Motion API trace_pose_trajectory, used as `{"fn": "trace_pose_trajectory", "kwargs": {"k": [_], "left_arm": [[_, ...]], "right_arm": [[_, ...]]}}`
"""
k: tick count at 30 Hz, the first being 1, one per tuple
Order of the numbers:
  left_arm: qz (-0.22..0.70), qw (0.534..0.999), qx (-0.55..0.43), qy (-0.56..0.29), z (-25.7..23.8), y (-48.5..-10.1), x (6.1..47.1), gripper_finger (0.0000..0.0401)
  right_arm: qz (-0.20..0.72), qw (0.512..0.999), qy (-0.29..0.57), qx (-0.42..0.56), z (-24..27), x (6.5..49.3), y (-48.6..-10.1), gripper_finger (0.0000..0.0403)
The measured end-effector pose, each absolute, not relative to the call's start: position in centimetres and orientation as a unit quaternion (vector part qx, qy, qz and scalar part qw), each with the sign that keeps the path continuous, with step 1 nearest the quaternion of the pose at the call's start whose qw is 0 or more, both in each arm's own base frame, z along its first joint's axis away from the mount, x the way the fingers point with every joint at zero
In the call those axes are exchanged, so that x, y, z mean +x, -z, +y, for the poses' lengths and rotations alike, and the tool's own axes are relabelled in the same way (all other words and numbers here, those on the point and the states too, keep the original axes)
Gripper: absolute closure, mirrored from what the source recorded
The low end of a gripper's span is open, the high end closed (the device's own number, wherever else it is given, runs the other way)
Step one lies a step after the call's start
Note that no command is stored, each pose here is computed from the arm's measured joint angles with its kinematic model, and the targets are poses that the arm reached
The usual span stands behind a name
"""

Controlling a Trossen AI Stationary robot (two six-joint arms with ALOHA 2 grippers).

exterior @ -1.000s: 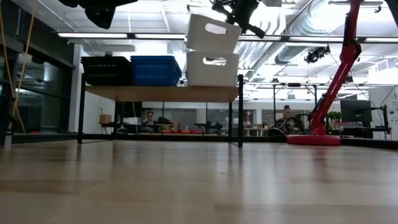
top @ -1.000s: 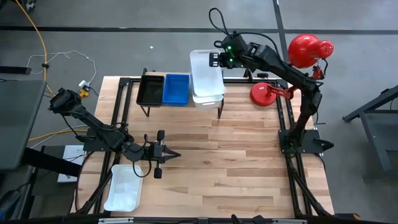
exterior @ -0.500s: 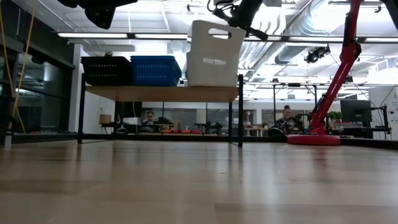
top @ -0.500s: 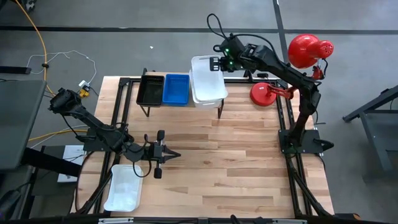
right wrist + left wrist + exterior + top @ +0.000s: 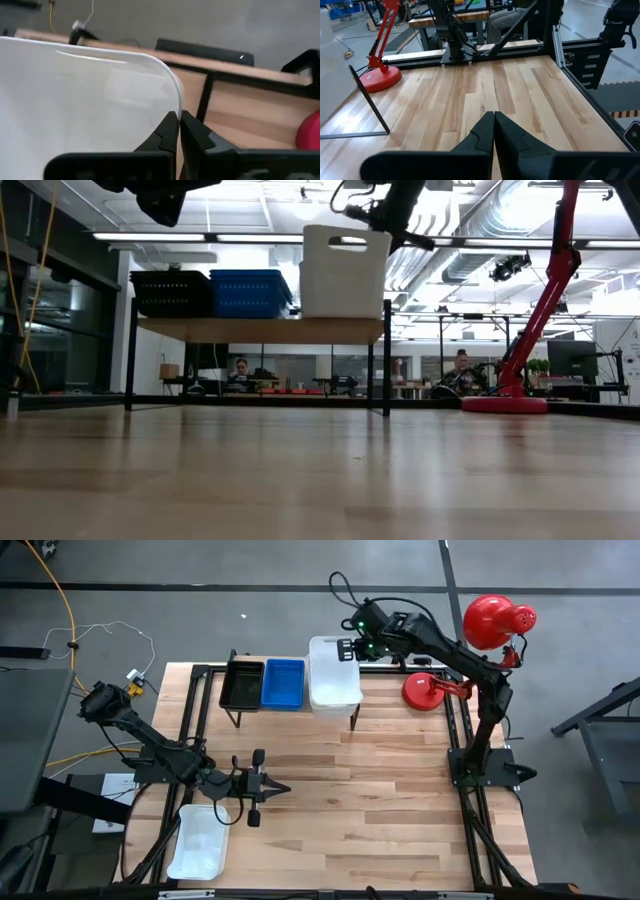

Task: Stack baskets on shelf by color
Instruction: Stack the right white bin on the white bin on the shelf

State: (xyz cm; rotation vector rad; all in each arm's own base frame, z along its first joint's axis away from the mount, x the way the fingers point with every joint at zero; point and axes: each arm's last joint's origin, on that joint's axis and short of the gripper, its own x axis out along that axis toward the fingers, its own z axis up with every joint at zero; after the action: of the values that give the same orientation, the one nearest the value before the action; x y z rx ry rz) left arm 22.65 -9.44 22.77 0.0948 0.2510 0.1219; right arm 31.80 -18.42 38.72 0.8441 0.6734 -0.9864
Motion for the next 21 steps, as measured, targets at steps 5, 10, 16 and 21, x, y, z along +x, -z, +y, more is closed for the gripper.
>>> {"fn": "trace_pose_trajectory", "kwargs": {"k": [5,10,16,21], "left_arm": [[0.125,0.989,0.047,-0.061,-9.4,-22.8,22.7,0.0401],[0.125,0.989,0.047,-0.061,-9.4,-22.8,22.7,0.0401],[0.125,0.989,0.047,-0.061,-9.4,-22.8,22.6,0.0401],[0.125,0.989,0.048,-0.061,-9.4,-22.8,22.6,0.0401]], "right_arm": [[0.343,0.743,0.419,0.393,-18.8,32.9,-37.2,0.0403],[0.348,0.740,0.423,0.391,-19.1,33.3,-36.6,0.0403],[0.337,0.739,0.447,0.373,-19.3,33.3,-36.6,0.0403],[0.332,0.744,0.455,0.360,-19.5,33.4,-36.6,0.0397]]}}
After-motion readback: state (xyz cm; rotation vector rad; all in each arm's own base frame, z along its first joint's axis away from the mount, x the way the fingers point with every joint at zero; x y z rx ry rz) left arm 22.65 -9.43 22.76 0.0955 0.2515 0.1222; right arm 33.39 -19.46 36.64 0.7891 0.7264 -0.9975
